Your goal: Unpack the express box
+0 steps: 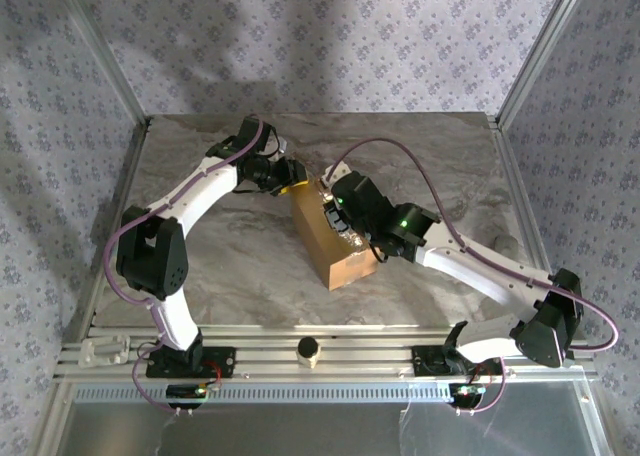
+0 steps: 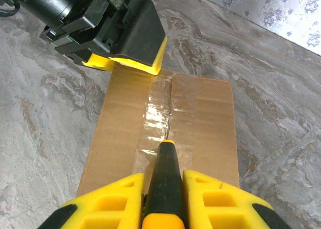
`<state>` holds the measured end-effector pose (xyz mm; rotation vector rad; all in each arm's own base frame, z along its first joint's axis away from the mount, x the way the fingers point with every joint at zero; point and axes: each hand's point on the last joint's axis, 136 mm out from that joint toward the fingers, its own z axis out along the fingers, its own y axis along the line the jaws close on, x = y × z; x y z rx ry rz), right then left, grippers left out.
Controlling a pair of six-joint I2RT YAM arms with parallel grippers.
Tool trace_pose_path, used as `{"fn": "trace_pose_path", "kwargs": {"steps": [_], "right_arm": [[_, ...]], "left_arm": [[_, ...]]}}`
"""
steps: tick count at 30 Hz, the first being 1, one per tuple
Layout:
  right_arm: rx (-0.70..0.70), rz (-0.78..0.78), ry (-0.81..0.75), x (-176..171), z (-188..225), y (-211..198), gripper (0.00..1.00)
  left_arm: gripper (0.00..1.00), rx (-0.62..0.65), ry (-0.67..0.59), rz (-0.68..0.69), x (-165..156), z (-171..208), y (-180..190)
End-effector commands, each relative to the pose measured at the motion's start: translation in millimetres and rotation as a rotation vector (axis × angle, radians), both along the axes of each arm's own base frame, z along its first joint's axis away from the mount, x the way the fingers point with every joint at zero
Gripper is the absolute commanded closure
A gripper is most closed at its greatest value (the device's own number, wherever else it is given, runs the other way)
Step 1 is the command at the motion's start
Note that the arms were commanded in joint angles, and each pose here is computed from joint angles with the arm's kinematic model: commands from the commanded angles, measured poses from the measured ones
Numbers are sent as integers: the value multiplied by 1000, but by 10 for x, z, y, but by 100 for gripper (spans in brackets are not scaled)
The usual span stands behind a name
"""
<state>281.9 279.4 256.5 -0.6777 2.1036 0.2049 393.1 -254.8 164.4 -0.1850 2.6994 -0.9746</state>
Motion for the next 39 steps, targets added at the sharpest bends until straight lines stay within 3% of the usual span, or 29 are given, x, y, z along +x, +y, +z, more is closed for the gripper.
{"fn": "trace_pose_path", "kwargs": {"steps": [1,39], "right_arm": [[-41,117,183,-488,-249,51,100],[-74,106,255,-790,-356,-73,100]], "left_arm": [[59,227,142,140,-19,-770,389],[59,239,132,144,33,-780,396]]}}
